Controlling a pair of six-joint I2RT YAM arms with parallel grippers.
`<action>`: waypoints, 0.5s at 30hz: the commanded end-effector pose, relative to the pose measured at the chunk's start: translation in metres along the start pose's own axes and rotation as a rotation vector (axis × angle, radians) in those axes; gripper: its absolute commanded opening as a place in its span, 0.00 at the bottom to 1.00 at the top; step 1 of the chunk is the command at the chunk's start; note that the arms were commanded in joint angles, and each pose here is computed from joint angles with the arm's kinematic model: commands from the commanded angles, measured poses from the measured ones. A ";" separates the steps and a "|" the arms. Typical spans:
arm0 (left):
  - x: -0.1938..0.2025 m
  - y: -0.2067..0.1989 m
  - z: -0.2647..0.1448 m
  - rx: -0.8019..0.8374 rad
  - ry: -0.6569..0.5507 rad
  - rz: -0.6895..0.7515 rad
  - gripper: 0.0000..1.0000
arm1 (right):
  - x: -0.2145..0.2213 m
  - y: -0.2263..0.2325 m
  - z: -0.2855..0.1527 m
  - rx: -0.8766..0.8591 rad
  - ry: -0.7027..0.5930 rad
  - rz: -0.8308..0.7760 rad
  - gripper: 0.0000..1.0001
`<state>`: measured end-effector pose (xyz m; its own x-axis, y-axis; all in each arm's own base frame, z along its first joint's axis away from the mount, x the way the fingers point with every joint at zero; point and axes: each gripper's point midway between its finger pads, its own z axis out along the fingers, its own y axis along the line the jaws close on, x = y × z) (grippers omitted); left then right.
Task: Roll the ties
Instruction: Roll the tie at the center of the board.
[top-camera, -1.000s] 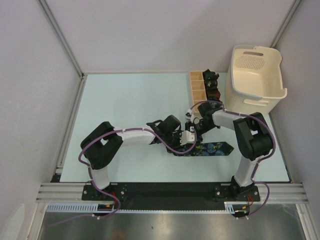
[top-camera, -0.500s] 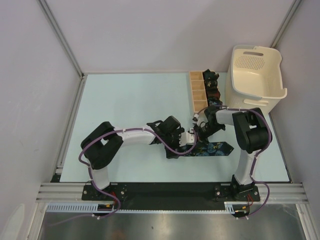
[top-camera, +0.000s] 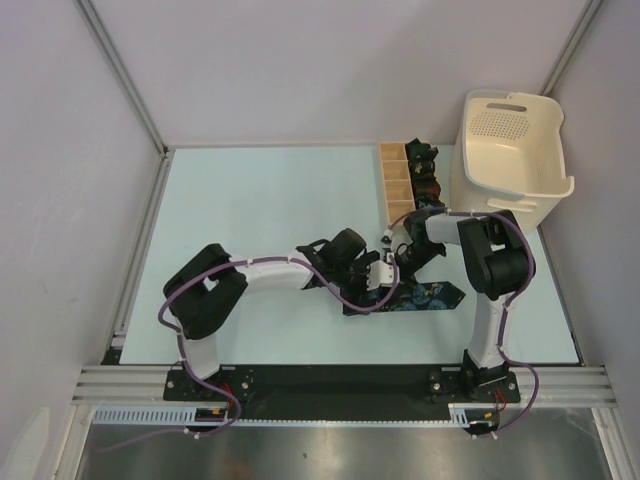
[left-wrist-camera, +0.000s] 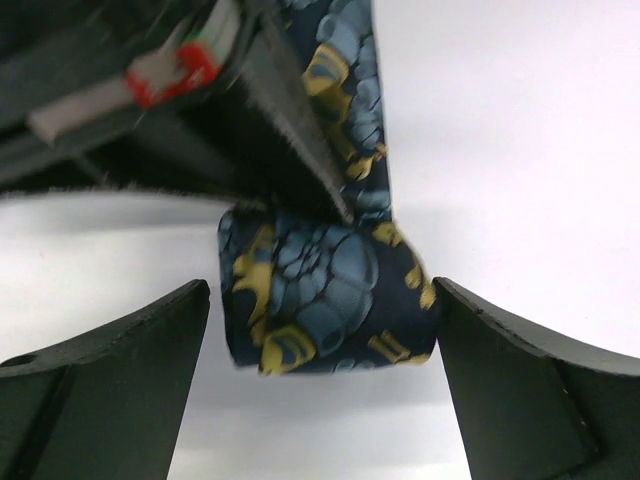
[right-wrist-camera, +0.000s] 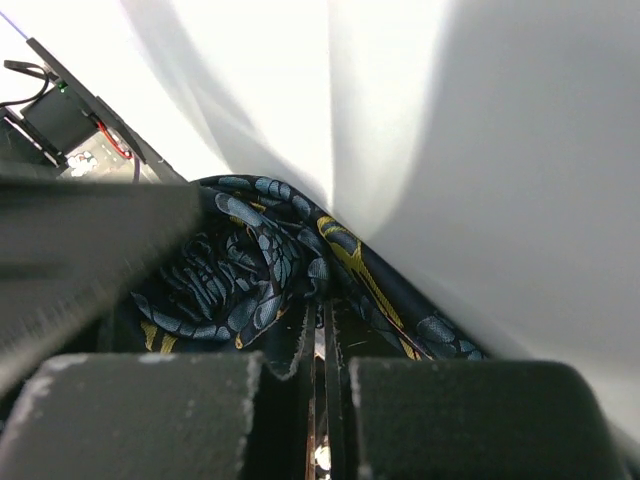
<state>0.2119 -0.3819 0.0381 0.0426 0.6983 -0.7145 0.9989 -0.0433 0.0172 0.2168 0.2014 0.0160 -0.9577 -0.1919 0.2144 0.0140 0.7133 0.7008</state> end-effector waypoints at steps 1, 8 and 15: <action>-0.028 -0.005 0.007 0.021 -0.059 0.160 0.97 | -0.009 -0.034 0.022 0.152 -0.005 -0.022 0.00; -0.006 -0.018 0.015 0.117 0.043 0.157 0.71 | -0.009 -0.016 0.018 0.095 -0.030 -0.038 0.00; 0.023 -0.042 0.001 0.217 0.103 0.163 0.44 | -0.017 0.013 0.006 -0.016 -0.089 -0.070 0.01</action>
<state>0.2032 -0.3902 0.0263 0.2185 0.7085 -0.6710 0.9719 -0.2194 0.0849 0.2154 0.2101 0.0185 -0.9598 -0.1889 0.2078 0.0173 0.6987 0.7152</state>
